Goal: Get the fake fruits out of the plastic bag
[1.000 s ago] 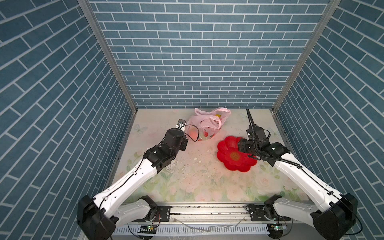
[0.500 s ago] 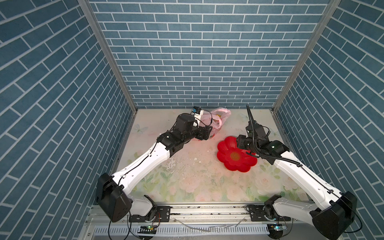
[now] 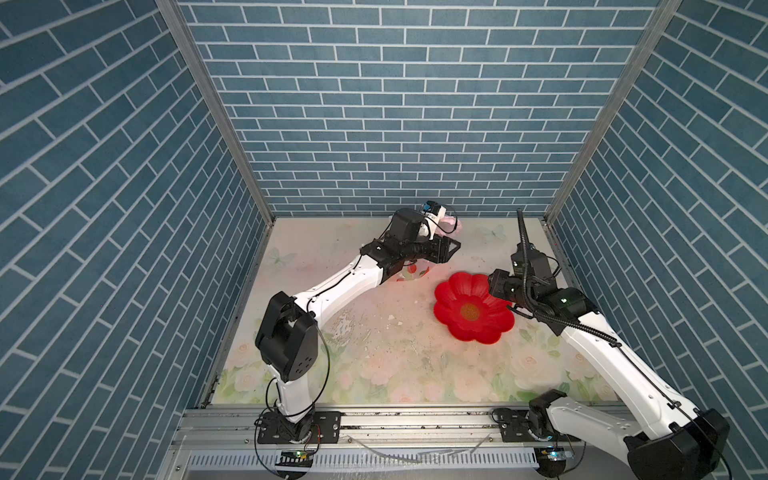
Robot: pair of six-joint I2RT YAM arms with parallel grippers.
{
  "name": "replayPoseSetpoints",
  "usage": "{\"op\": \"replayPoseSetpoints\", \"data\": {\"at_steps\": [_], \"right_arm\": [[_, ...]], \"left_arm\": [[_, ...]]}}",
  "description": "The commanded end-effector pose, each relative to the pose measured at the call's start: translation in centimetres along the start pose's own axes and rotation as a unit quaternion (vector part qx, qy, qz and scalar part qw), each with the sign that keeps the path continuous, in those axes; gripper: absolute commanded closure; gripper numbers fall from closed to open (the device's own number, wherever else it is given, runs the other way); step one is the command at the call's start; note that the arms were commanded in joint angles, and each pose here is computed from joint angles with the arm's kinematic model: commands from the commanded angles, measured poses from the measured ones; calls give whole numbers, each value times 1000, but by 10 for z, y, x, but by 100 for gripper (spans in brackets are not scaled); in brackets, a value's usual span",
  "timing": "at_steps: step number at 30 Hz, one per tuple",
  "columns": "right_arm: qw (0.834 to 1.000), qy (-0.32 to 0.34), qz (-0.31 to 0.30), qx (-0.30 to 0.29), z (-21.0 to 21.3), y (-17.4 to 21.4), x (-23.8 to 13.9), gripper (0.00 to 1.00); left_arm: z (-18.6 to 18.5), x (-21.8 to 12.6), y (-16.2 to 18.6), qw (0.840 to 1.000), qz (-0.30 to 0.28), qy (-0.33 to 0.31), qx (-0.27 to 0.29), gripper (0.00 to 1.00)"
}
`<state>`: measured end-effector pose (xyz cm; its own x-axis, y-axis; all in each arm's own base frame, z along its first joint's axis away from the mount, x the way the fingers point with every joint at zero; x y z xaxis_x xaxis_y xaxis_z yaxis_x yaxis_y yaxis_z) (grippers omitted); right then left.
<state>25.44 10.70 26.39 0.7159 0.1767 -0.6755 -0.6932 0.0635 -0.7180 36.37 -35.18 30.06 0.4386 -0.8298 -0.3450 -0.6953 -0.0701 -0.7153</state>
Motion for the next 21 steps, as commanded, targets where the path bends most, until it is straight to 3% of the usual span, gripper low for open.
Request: {"op": "replayPoseSetpoints", "data": {"at_steps": [1,3,6,15,21], "right_arm": [[1000,-4,22,1,-2,14,5,49],[1000,-13,26,-1,0,16,7,49],[999,-37,29,-10,9,15,9,49],[991,-112,13,-69,61,0,3,57],[973,-180,-8,-142,125,-13,-23,59]], "left_arm": [[-15,-5,-16,999,-26,32,1,66],[-14,-19,-16,999,-34,18,4,78],[-5,-50,-13,999,-47,-15,-7,87],[18,-165,32,988,-112,-72,-84,91],[16,-235,77,977,-144,-112,-107,91]]}}
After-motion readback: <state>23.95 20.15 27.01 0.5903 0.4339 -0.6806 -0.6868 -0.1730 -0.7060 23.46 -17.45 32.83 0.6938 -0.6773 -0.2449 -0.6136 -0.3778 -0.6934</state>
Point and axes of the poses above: each gripper's point midway between its finger pads, its own x axis out along the fingers, its own z axis along the line the jaws close on, y = z × x, the point moved 6 cm from there along -x, back along the fingers, and after that the axes turned 11 degrees about -x, right-handed, at the moved point
